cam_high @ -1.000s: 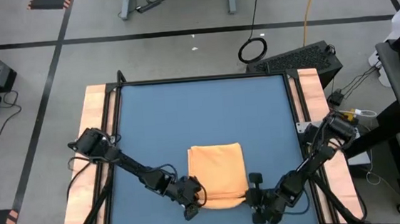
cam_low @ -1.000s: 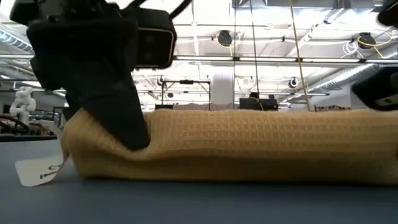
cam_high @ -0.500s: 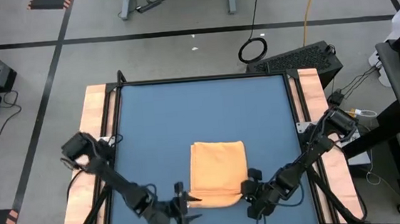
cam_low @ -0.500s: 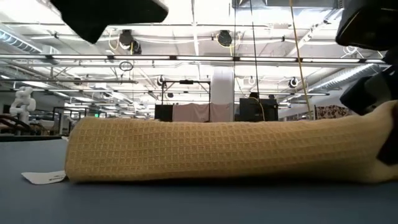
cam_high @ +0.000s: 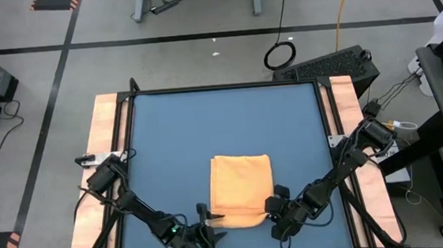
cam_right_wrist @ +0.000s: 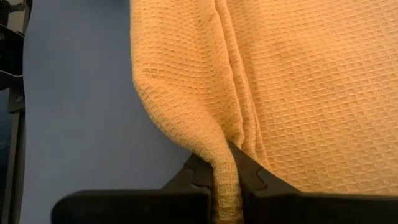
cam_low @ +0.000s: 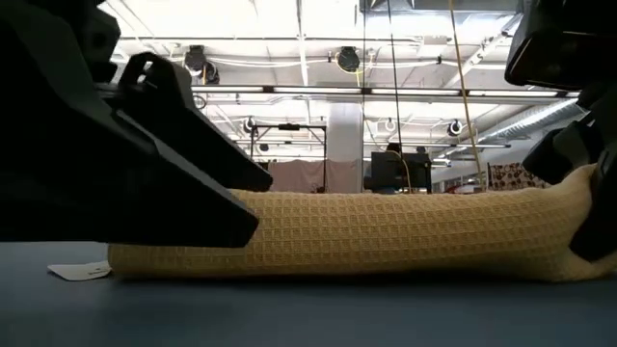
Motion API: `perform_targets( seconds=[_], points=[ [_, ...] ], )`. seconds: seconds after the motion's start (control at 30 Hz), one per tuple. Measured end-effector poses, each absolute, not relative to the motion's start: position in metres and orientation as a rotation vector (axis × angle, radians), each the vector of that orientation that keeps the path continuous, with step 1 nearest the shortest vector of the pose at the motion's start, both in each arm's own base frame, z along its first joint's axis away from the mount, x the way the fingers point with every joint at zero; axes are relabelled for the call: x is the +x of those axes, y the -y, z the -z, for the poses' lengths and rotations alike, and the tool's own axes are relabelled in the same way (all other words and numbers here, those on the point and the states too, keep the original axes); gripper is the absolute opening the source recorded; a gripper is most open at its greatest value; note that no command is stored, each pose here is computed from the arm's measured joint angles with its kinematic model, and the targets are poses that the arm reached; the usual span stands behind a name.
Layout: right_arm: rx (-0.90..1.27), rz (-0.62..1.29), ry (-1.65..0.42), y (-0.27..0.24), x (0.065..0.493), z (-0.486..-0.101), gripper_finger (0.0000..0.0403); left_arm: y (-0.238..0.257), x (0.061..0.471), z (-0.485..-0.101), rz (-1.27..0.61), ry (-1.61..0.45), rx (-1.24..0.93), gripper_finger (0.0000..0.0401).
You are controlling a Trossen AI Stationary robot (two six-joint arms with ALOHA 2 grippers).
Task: Roll towel
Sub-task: Roll the yellow towel
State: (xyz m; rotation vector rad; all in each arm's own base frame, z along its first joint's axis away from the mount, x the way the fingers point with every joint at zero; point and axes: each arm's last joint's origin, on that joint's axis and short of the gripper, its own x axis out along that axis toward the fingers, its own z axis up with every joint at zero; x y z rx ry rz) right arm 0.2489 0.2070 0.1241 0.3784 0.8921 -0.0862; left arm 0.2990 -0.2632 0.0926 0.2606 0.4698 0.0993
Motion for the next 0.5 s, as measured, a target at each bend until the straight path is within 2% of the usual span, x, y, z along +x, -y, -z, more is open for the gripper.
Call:
perform_targets(
  seconds=[0.1,0.2,0.3,0.43,0.5],
  points=[
    [0.378,0.085,-0.892,-0.207,0.249,-0.124,0.0006,0.256,0.306,-0.089,-0.058,-0.516,0.212,0.0278],
    [0.37,0.079,-0.891,-0.207,0.249,-0.124,0.0006,0.242,0.316,-0.085,-0.037,-0.599,0.08,0.0237],
    [0.364,0.072,-0.891,-0.207,0.249,-0.124,0.0006,0.232,0.321,-0.085,-0.051,-0.649,0.016,0.0163],
    [0.338,0.058,-0.891,-0.208,0.249,-0.125,0.0013,0.227,0.322,-0.093,-0.046,-0.657,-0.01,0.0044],
    [0.293,0.028,-0.885,-0.21,0.247,-0.127,0.0021,0.225,0.321,-0.101,-0.05,-0.669,-0.084,0.0018]
  ],
)
